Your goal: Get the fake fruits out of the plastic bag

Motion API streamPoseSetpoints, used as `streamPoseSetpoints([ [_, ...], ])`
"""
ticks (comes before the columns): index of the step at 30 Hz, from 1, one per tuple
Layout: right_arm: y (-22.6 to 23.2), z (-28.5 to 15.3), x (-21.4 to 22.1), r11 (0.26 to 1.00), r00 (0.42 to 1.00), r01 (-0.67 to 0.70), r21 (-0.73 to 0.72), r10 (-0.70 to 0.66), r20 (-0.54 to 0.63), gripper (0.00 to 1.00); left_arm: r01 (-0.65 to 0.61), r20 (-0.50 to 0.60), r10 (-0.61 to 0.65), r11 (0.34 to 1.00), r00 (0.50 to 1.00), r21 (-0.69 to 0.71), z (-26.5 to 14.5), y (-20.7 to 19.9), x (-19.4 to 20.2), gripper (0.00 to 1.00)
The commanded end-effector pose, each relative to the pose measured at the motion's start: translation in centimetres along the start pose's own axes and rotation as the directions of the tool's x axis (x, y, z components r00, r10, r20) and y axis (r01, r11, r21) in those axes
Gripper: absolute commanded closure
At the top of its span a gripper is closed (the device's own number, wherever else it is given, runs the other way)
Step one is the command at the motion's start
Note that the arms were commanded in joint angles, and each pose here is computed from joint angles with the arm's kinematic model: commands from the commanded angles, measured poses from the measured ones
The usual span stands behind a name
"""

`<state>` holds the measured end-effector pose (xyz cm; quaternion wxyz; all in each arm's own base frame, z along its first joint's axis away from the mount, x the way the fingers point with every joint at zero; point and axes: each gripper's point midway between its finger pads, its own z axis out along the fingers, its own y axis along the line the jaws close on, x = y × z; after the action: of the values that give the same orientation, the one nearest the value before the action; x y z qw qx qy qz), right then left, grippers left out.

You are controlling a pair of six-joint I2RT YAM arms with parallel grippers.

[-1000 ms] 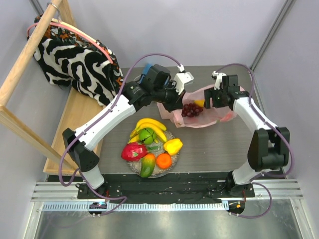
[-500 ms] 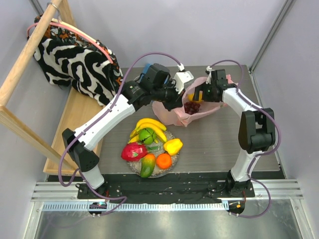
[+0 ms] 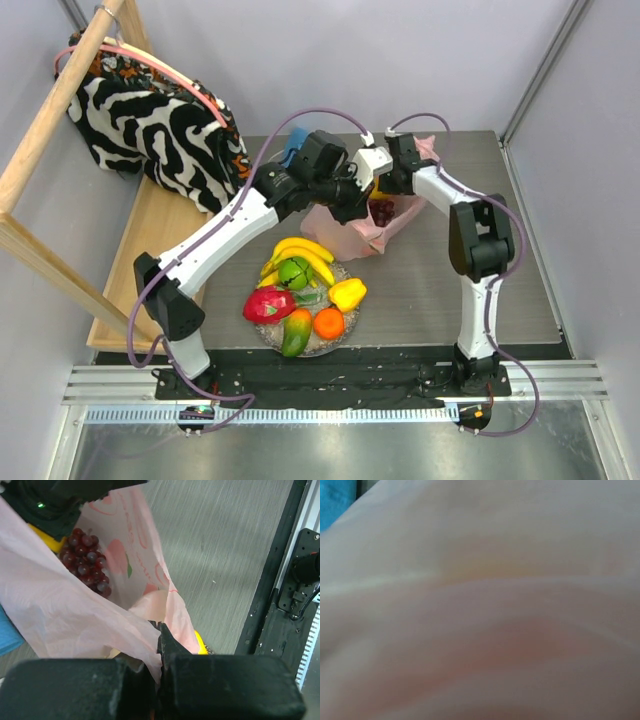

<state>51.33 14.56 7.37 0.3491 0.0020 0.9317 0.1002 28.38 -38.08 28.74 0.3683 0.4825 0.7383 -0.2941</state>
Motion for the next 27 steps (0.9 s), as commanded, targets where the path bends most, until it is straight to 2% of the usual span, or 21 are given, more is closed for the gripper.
streamPoseSetpoints([
  [1, -0.2, 2.5, -3.7, 0.996, 0.993, 0.045, 0.081, -0.054, 0.106, 0.11, -0.017, 0.009, 0.017, 0.999, 1.000, 0.037, -0.2, -1.0, -0.3, 1.00],
  [4, 0.0, 2.3, -5.4, 0.991, 0.983, 0.105, 0.086, -0.116, 0.141, 0.30, -0.017, 0.003, 0.017, 0.999, 1.000, 0.032, -0.1, -0.9, -0.2, 1.00],
  [5, 0.1, 1.9, -6.0, 0.990, 0.980, 0.120, 0.074, -0.130, 0.153, 0.45, -0.017, 0.003, 0.017, 0.999, 1.000, 0.029, 0.0, -0.8, -0.2, 1.00],
  [8, 0.2, 0.4, -7.2, 0.989, 0.973, 0.145, 0.018, -0.146, 0.176, 0.67, -0.017, -0.004, 0.017, 0.999, 1.000, 0.029, 0.4, -0.7, 0.0, 1.00],
  [11, 0.3, -2.1, -8.0, 0.987, 0.970, 0.155, -0.051, -0.143, 0.195, 0.73, -0.021, -0.006, 0.022, 1.000, 1.000, 0.018, 0.5, -0.4, 0.0, 1.00],
  [13, 0.3, -3.5, -7.4, 0.983, 0.971, 0.164, -0.076, -0.147, 0.188, 0.75, -0.027, -0.006, 0.027, 1.000, 1.000, 0.004, 0.5, -0.1, -0.1, 1.00],
  [14, 0.7, -5.5, -8.2, 0.981, 0.964, 0.173, -0.089, -0.150, 0.222, 0.76, -0.031, -0.009, 0.031, 1.000, 0.999, 0.001, 0.5, 0.0, 0.1, 1.00],
  [18, 1.1, -8.7, -6.9, 0.973, 0.961, 0.188, -0.132, -0.155, 0.228, 0.82, -0.038, -0.004, 0.038, 0.999, 0.999, -0.001, 0.3, -0.1, -0.1, 1.00],
  [21, 1.4, -10.3, -5.7, 0.968, 0.962, 0.193, -0.163, -0.154, 0.224, 0.83, -0.043, -0.007, 0.043, 0.999, 0.999, -0.002, 0.1, -0.1, 0.1, 1.00],
  [24, 1.7, -10.2, -4.1, 0.961, 0.968, 0.194, -0.198, -0.155, 0.195, 0.70, -0.038, -0.010, 0.038, 0.999, 0.999, 0.005, 0.1, -0.3, 0.4, 1.00],
  [25, 1.7, -9.9, -3.7, 0.964, 0.973, 0.174, -0.201, -0.138, 0.183, 0.56, -0.039, -0.005, 0.039, 0.999, 0.999, 0.006, -0.1, -0.3, 0.3, 1.00],
  [27, 1.5, -9.1, -3.7, 0.971, 0.979, 0.139, -0.192, -0.106, 0.175, 0.47, -0.033, -0.005, 0.034, 0.999, 0.999, 0.014, -0.1, -0.5, 0.4, 1.00],
])
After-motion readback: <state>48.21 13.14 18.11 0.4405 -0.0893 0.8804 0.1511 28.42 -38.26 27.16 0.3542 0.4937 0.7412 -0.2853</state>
